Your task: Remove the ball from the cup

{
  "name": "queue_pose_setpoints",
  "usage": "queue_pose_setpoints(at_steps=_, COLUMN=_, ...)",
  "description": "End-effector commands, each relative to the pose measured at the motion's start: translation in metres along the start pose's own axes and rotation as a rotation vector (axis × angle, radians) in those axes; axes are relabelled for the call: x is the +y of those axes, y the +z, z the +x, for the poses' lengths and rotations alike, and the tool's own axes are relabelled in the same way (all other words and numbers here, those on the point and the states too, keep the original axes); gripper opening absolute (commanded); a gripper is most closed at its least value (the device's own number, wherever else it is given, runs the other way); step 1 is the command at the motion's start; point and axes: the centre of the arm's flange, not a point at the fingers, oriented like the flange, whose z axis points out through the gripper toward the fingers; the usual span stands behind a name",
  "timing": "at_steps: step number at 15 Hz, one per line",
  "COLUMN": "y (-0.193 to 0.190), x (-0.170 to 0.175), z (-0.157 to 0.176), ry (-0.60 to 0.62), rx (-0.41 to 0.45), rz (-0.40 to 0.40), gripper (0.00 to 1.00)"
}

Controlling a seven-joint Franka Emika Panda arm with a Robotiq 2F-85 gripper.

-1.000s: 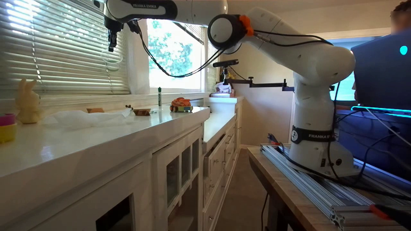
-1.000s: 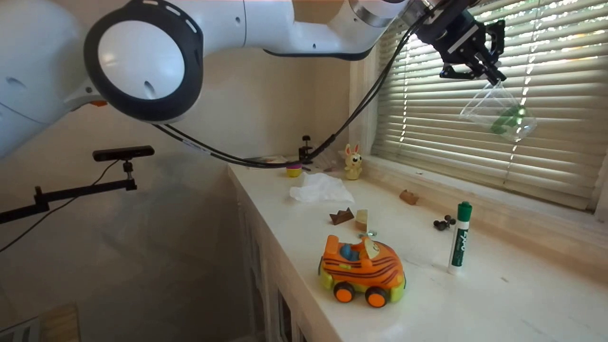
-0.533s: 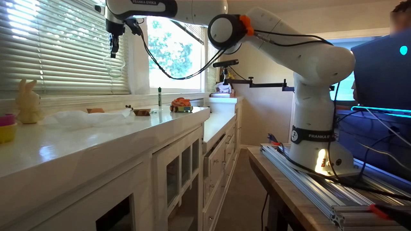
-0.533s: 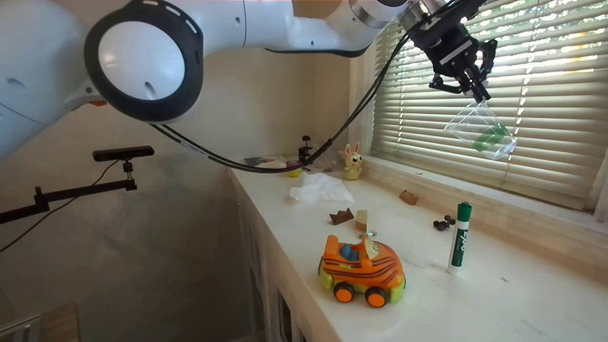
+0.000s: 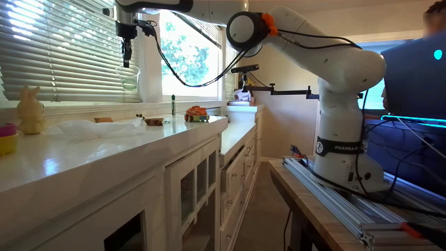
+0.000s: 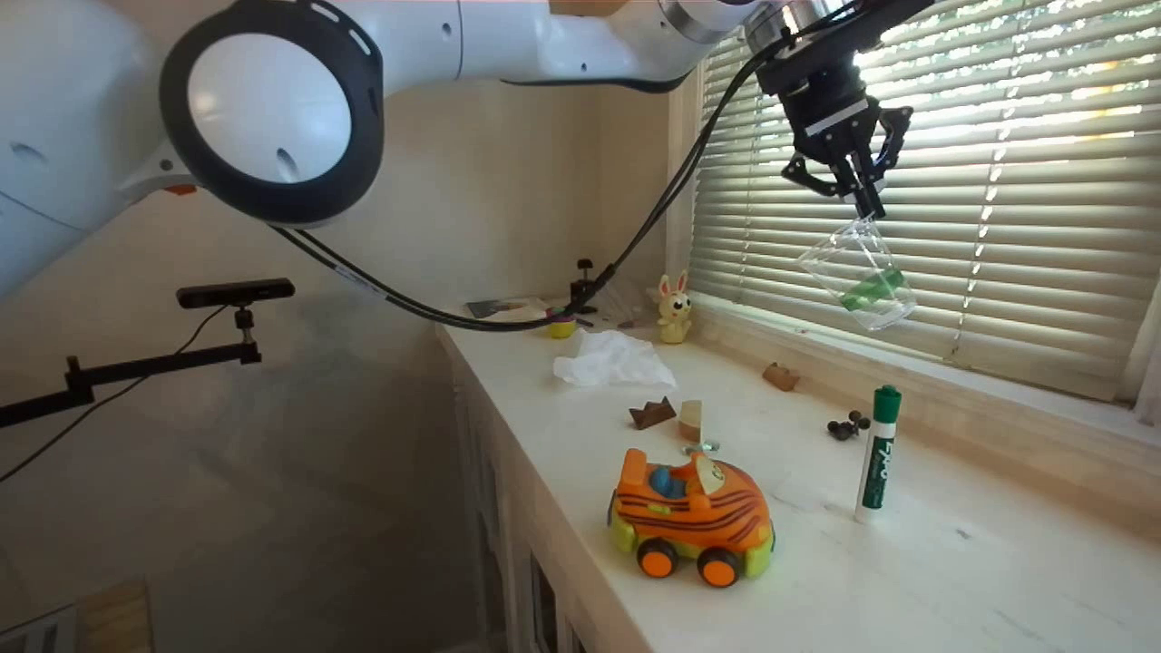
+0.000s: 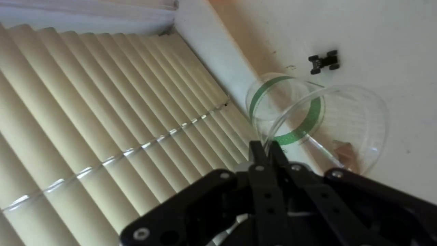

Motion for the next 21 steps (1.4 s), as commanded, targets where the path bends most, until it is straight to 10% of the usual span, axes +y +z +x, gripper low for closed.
queue_pose_setpoints(at_steps=1, y=-0.001, x=-0.013, z=-0.020, ry=-0.013, rx=0.048, rz=0.119, gripper=0.02)
queue_pose_setpoints(at_steps=9, y=0.009, x=-0.006, z=-0.009, ry=-0.008, rx=-0.038, rz=0.091, gripper=0.02)
queue_pose_setpoints(at_steps=14, y=0.018, x=-0.016, z=0.002, ry=0.021, rx=0.190, rz=0.316, gripper=0.02)
queue_pose_setpoints(at_steps=21, y=0.037, x=-0.027, z=-0.006, ry=0.056, rx=0.208, rz=0.528, gripper=0.02)
